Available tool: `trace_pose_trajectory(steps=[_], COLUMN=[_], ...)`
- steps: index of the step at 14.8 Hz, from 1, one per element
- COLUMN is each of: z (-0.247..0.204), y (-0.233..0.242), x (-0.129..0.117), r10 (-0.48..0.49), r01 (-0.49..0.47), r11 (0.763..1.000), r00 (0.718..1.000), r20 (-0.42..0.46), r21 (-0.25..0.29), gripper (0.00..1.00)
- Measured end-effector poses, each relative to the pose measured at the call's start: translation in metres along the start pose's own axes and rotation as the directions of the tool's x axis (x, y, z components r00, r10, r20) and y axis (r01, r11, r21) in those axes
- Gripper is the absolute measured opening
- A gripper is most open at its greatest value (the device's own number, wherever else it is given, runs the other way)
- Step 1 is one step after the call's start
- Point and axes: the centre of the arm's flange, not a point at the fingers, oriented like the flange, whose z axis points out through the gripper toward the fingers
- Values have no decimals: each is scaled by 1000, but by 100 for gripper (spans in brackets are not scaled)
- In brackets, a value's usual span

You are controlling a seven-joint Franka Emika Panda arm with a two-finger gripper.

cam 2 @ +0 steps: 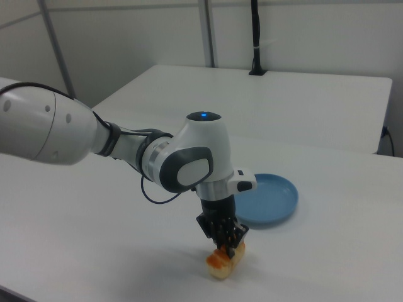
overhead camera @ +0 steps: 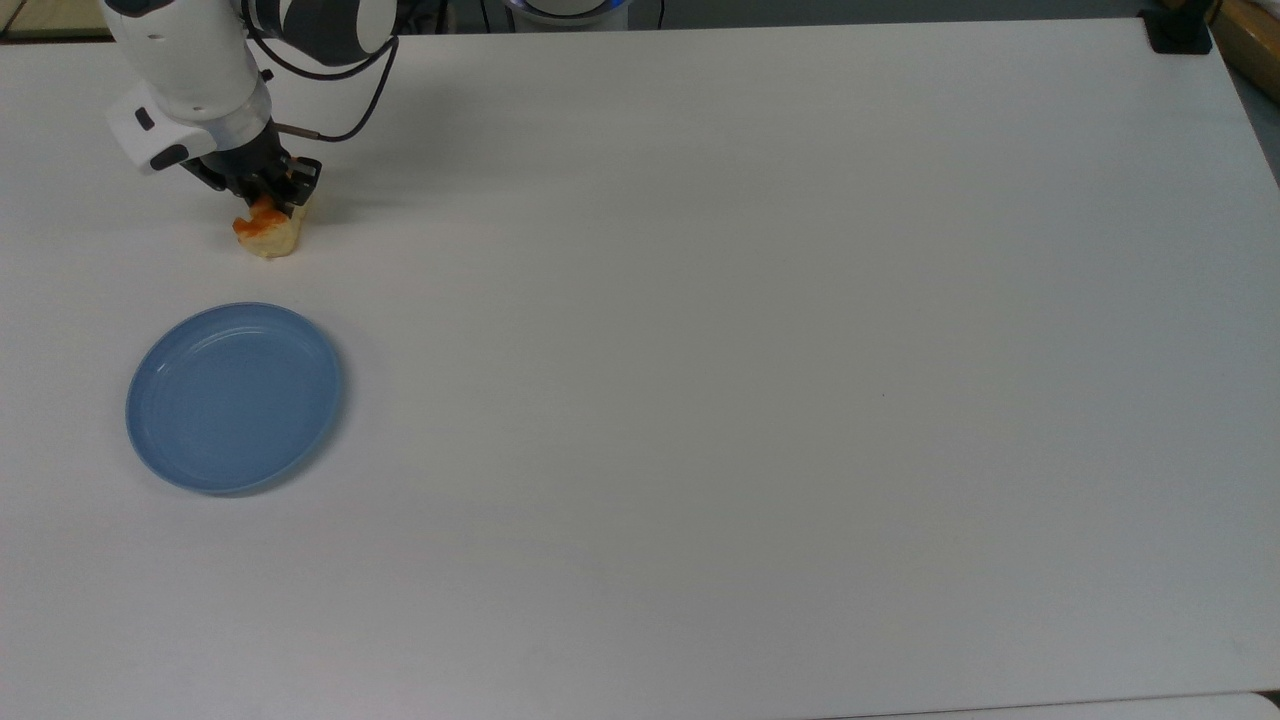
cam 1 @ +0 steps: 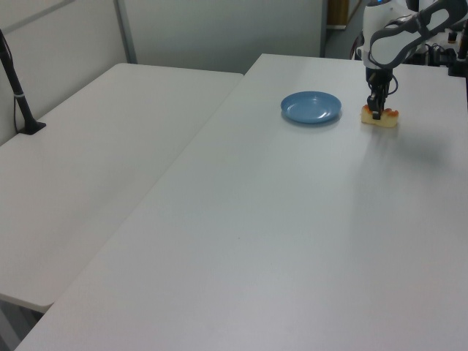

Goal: Put the bread on a plate
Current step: 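Lift the held bread roll and carry it over the blue plate, then lower the bread roll onto the blue plate and open the gripper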

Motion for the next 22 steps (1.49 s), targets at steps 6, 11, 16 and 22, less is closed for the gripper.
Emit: trace_pose_trajectory(steps=[6,11,16,22], z=[-6,-91,-162,-125], y=[1,13,12,9], x=[-1,9,34,112], r10=[-42,-13,8,89], r01=[42,13,2,-78], r11=[999,998,997,995], r00=[999,1000,991,975], r20=[13,-10,-137,-202], r21=[5,53,76,63], gripper=[13,13,13,12])
